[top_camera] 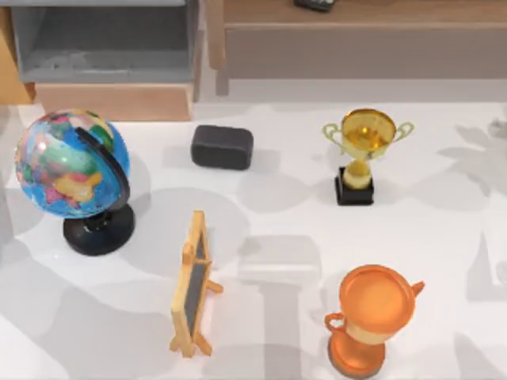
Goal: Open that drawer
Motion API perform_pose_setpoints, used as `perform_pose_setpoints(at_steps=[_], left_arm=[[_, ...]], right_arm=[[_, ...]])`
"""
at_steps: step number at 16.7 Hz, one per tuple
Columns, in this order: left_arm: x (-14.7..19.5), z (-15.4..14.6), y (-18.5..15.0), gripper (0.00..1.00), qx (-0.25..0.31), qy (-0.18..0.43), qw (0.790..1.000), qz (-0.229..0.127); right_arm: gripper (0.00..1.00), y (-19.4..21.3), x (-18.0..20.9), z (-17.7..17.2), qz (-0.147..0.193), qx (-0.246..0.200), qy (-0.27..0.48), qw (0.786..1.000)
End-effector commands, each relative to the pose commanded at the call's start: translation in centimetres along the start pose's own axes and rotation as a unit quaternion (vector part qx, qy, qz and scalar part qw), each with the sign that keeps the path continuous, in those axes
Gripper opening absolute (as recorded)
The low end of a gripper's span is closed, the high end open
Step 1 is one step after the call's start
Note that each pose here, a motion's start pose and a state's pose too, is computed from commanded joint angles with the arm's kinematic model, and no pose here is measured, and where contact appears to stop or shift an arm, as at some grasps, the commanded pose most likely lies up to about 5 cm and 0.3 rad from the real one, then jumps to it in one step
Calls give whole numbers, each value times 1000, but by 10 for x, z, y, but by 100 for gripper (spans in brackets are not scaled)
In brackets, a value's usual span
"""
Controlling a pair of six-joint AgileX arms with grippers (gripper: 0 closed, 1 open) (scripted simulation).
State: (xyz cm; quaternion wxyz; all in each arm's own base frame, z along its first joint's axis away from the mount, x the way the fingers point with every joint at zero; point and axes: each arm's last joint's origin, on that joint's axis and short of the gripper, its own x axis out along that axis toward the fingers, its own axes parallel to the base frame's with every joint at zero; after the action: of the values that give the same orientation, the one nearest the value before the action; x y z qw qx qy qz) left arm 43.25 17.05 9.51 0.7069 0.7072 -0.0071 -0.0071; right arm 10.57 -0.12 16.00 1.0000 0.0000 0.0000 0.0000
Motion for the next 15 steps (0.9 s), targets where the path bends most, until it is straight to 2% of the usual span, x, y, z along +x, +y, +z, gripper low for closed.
perform_pose_setpoints(at_steps=[8, 15], left_arm=[[-5, -2, -3, 0, -6, 2, 1000, -6], [-60, -1, -6, 0, -8, 2, 1000, -11]], right_arm=[[100, 0, 0, 0, 0, 0, 0, 1000], [100, 0, 0, 0, 0, 0, 0, 1000]])
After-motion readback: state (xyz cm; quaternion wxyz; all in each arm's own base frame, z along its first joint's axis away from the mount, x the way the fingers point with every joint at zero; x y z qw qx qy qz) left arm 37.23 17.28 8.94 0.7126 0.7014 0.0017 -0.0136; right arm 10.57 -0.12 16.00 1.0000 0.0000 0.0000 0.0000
